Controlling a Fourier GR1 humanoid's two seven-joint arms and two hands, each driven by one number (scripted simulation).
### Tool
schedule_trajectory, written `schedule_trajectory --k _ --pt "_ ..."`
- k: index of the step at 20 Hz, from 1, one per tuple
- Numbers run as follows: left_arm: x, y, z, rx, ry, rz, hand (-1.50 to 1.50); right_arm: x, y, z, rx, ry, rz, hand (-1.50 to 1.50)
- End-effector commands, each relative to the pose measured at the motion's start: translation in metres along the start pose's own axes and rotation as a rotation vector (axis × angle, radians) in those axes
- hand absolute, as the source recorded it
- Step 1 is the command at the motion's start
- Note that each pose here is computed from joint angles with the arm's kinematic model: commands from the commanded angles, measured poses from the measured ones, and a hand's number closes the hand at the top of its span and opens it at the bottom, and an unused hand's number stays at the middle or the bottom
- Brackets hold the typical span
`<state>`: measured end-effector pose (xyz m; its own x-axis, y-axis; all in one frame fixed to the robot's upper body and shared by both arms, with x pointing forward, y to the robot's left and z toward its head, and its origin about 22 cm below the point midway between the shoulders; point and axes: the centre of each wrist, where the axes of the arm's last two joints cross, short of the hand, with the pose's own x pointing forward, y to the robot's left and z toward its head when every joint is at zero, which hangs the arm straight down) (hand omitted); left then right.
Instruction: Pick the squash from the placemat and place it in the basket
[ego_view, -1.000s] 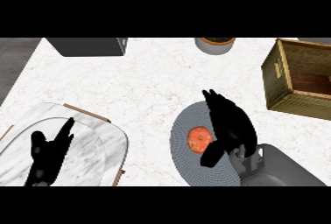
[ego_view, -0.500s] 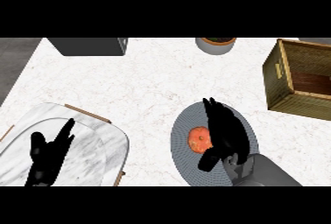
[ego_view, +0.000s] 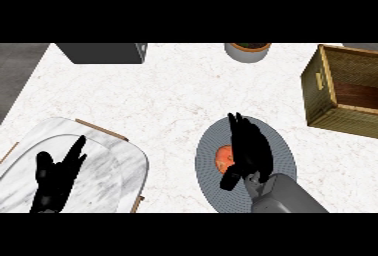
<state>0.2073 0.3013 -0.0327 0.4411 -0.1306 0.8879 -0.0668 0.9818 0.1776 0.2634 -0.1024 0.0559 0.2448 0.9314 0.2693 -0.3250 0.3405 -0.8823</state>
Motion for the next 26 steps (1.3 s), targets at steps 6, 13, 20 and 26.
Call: schedule_trajectory --k 6,13,20,26 --pt "-0.02 0.009 0.002 -0.044 0.101 0.036 0.0 -0.013 0.012 -0.017 0.087 0.113 0.056 -1.5" --pt "-0.024 -0.001 -0.013 -0.024 0.091 0.023 0.0 -0.005 0.035 -0.029 0.087 0.101 0.055 -1.5" --pt "-0.033 -0.017 -0.004 -0.033 0.093 0.014 0.0 -0.011 0.056 -0.019 0.086 0.094 0.047 -1.5" --pt "-0.022 -0.01 -0.003 -0.037 0.104 0.02 0.0 -0.026 0.054 -0.034 0.061 0.046 0.129 1.5"
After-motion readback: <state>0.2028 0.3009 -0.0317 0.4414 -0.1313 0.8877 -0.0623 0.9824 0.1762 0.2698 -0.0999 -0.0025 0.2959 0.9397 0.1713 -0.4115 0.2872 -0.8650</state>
